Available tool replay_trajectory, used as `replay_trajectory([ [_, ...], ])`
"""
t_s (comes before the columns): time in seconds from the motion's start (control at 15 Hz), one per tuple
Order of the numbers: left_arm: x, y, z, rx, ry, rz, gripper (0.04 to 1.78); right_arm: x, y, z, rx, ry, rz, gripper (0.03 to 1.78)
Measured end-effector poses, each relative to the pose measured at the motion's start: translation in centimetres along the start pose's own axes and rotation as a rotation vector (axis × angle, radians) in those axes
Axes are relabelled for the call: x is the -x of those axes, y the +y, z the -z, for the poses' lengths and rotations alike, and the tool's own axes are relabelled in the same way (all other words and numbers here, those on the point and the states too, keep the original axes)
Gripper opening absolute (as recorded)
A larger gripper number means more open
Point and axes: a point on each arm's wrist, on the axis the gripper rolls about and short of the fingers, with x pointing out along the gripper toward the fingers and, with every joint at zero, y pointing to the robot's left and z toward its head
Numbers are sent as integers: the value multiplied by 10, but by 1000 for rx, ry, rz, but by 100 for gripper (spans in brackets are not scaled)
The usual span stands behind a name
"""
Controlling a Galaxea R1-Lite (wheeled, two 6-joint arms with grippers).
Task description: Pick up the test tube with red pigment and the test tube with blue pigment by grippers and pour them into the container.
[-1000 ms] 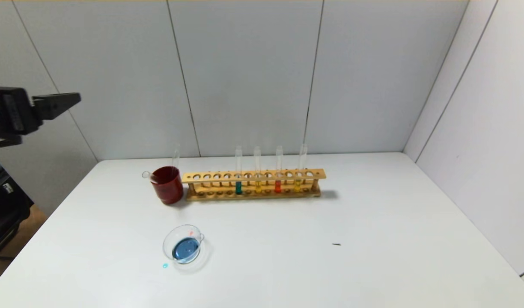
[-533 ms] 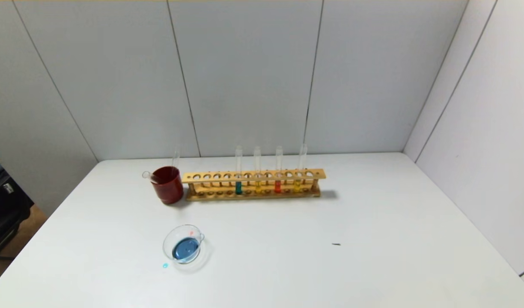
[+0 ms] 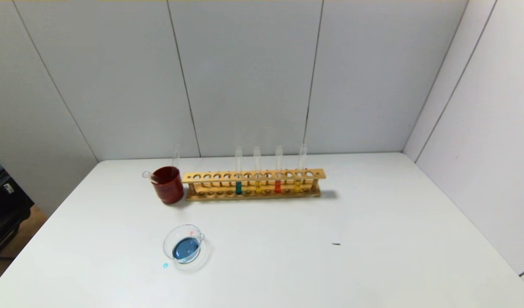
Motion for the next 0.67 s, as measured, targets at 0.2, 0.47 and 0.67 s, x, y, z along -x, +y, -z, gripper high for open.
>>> replay_trajectory([
  [0.2, 10, -2, -2, -5, -47, 57, 175, 0, 0, 0, 0, 0, 0, 175],
  [0.47, 17, -4, 5, 1, -63, 58, 175, 0, 0, 0, 0, 0, 0, 175],
  [0.67, 33, -7, 21, 7, -84, 61, 175, 0, 0, 0, 0, 0, -1, 175],
])
